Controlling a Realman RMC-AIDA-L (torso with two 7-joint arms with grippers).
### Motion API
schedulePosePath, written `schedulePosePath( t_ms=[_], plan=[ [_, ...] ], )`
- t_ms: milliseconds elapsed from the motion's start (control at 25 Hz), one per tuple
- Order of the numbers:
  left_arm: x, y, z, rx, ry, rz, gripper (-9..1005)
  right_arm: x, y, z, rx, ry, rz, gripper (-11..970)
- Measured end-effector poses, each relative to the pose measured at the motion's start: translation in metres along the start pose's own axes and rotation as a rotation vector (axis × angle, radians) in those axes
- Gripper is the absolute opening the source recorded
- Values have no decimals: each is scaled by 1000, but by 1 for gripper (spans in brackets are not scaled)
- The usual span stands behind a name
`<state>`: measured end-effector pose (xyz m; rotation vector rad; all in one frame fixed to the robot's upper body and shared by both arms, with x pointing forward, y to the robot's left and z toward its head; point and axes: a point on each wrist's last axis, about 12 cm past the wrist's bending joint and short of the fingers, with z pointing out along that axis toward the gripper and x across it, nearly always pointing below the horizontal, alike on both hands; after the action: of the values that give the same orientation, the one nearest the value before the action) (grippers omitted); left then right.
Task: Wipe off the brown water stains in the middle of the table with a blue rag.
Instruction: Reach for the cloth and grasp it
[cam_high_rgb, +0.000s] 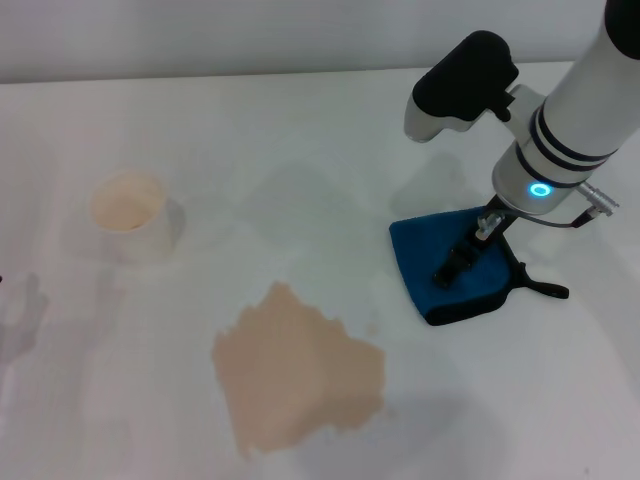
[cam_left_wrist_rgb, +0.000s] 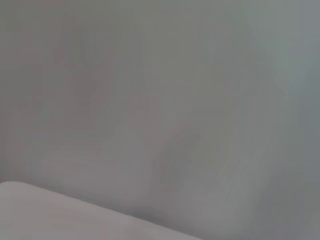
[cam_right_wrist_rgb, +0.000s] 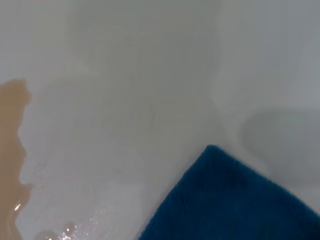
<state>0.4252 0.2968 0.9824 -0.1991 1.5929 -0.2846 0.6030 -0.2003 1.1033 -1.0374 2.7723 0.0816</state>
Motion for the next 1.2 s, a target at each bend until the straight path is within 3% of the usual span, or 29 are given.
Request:
schedulePosePath(
  t_ms=[160,1200],
  plan=[
    [0,0,1,1,-1,-1,893,-1,1,0,1,7,-8,842],
    [-3,-3,9,22,-11,-9,892,-3,-2,-5,-25,86,10,594]
  ],
)
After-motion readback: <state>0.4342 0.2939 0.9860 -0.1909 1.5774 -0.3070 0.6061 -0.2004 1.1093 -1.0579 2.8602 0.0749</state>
